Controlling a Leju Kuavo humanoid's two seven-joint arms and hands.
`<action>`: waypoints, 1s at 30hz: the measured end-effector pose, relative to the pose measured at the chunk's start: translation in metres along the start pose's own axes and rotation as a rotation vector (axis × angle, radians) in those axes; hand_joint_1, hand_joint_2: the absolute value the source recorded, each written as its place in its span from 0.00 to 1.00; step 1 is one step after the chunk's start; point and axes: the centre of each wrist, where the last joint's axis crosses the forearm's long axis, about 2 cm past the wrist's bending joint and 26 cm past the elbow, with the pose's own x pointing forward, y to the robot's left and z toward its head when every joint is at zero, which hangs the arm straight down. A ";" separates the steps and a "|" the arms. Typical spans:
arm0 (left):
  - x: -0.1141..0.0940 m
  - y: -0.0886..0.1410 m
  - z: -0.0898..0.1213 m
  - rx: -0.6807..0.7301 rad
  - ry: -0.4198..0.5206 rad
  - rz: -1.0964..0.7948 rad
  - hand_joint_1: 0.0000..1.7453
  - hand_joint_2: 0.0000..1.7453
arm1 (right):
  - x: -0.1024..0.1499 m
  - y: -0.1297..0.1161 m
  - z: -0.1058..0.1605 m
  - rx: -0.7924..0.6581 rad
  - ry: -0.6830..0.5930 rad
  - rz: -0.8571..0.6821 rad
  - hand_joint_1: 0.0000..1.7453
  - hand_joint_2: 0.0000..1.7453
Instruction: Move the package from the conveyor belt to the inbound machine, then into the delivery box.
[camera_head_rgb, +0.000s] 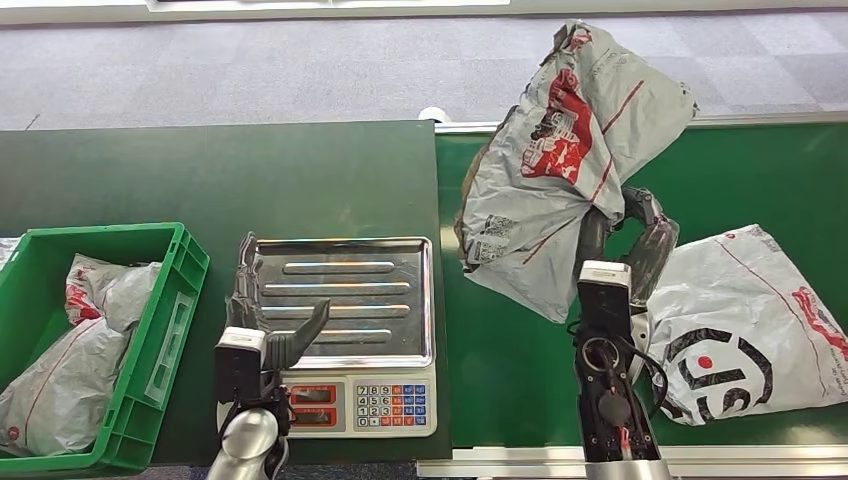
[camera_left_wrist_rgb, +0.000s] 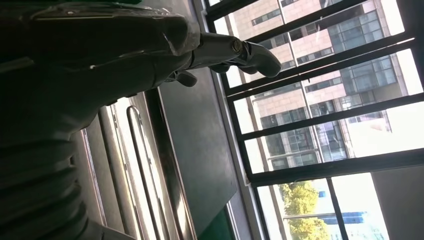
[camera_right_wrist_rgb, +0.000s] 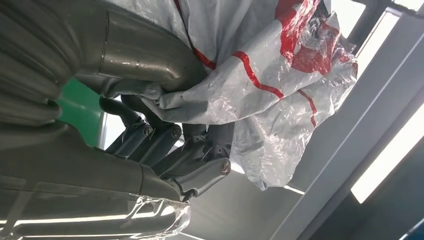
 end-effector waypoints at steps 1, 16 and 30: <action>0.000 0.000 0.000 0.001 -0.001 0.000 0.00 1.00 | 0.002 0.002 0.000 0.008 -0.007 -0.002 1.00 1.00; 0.001 0.001 -0.001 -0.003 -0.003 0.005 0.00 1.00 | 0.035 0.036 0.007 0.195 -0.115 -0.103 1.00 1.00; 0.001 0.001 -0.001 -0.008 -0.004 0.014 0.00 1.00 | 0.058 0.057 0.024 0.369 -0.170 -0.111 1.00 1.00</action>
